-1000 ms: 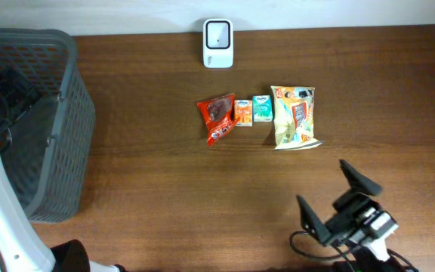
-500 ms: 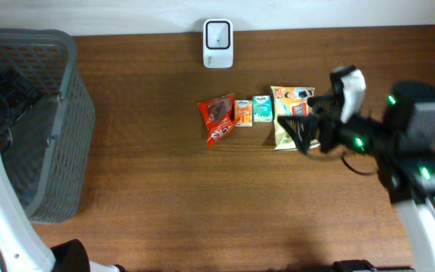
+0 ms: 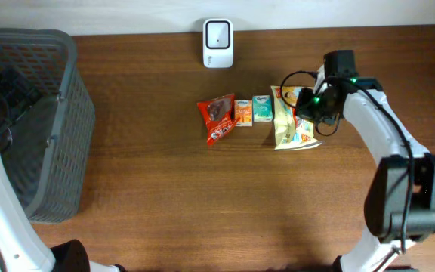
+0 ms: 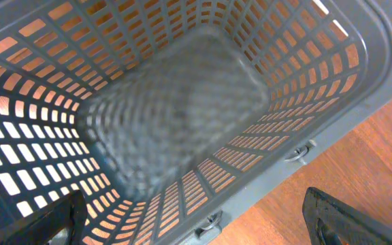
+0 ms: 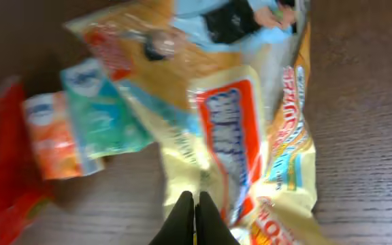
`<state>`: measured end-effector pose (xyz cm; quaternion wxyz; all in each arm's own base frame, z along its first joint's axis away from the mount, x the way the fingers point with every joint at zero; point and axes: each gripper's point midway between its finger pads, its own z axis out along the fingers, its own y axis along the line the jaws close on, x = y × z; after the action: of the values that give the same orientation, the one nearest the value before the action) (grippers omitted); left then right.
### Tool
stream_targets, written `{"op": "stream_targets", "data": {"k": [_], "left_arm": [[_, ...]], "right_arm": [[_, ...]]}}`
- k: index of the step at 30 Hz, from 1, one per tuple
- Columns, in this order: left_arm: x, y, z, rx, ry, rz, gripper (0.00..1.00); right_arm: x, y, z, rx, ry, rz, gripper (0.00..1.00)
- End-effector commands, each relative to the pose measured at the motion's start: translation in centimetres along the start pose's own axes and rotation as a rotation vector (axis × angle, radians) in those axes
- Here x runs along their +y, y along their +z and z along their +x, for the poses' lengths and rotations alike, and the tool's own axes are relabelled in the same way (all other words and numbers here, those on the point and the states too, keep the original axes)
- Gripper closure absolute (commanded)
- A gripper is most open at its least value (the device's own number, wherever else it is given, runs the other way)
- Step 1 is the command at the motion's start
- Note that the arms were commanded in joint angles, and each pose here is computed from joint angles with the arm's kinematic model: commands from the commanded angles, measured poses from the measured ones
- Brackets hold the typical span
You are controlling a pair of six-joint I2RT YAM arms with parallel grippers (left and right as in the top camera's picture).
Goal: Scan the item barcode
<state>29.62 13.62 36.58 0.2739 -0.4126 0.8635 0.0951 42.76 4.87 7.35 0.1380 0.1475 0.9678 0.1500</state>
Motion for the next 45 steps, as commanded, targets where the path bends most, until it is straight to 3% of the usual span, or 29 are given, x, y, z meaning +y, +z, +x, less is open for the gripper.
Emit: {"op": "stream_targets", "data": {"k": [1, 6, 8, 10, 13, 25, 29, 31, 32, 34, 36, 37, 39, 41, 45], "left_arm": [[0.2, -0.2, 0.0, -0.006, -0.015, -0.002, 0.01], [0.2, -0.2, 0.0, -0.006, -0.015, -0.002, 0.01], [0.2, -0.2, 0.0, -0.006, -0.015, -0.002, 0.01], [0.2, -0.2, 0.0, -0.006, -0.015, -0.002, 0.01], [0.2, -0.2, 0.0, -0.006, -0.015, -0.002, 0.01], [0.2, -0.2, 0.0, -0.006, -0.015, -0.002, 0.01], [0.2, -0.2, 0.0, -0.006, -0.015, -0.002, 0.01], [0.2, -0.2, 0.0, -0.006, -0.015, -0.002, 0.01], [0.2, -0.2, 0.0, -0.006, -0.015, -0.002, 0.01], [0.2, -0.2, 0.0, -0.006, -0.015, -0.002, 0.01], [0.2, -0.2, 0.0, -0.006, -0.015, -0.002, 0.01], [0.2, -0.2, 0.0, -0.006, -0.015, -0.002, 0.01], [0.2, -0.2, 0.0, -0.006, -0.015, -0.002, 0.01], [0.2, -0.2, 0.0, -0.006, -0.015, -0.002, 0.01], [0.2, -0.2, 0.0, -0.006, -0.015, -0.002, 0.01]], "right_arm": [[-4.4, 3.1, 0.4, 0.034, 0.012, 0.219, 0.95], [-5.8, 5.0, 2.1, 0.123, 0.02, 0.262, 0.95], [-4.6, 1.9, 1.0, 0.123, 0.008, 0.261, 0.95], [-2.1, -4.1, -1.4, 0.112, -0.07, 0.254, 0.87], [-2.2, -7.0, -2.3, 0.093, -0.078, 0.315, 0.83], [-8.7, 5.1, 3.2, 0.229, -0.065, 0.426, 0.83], [-5.9, 4.7, 3.3, 0.267, -0.062, 0.301, 0.82], [-4.7, 1.7, 2.1, 0.286, -0.059, 0.307, 0.82], [-4.0, -0.6, 2.2, 0.33, -0.08, 0.31, 0.78], [-4.2, -3.9, 5.1, 0.49, -0.098, 0.345, 0.53], [-4.9, -4.3, 7.1, 0.575, -0.082, 0.367, 0.5], [-5.4, -3.8, 7.8, 0.597, -0.079, 0.373, 0.5], [-5.8, -2.5, 8.1, 0.586, -0.08, 0.37, 0.61], [-5.7, 0.2, 7.8, 0.531, -0.08, 0.319, 0.89], [-6.9, 4.2, 8.5, 0.467, -0.09, 0.294, 0.96]]}}
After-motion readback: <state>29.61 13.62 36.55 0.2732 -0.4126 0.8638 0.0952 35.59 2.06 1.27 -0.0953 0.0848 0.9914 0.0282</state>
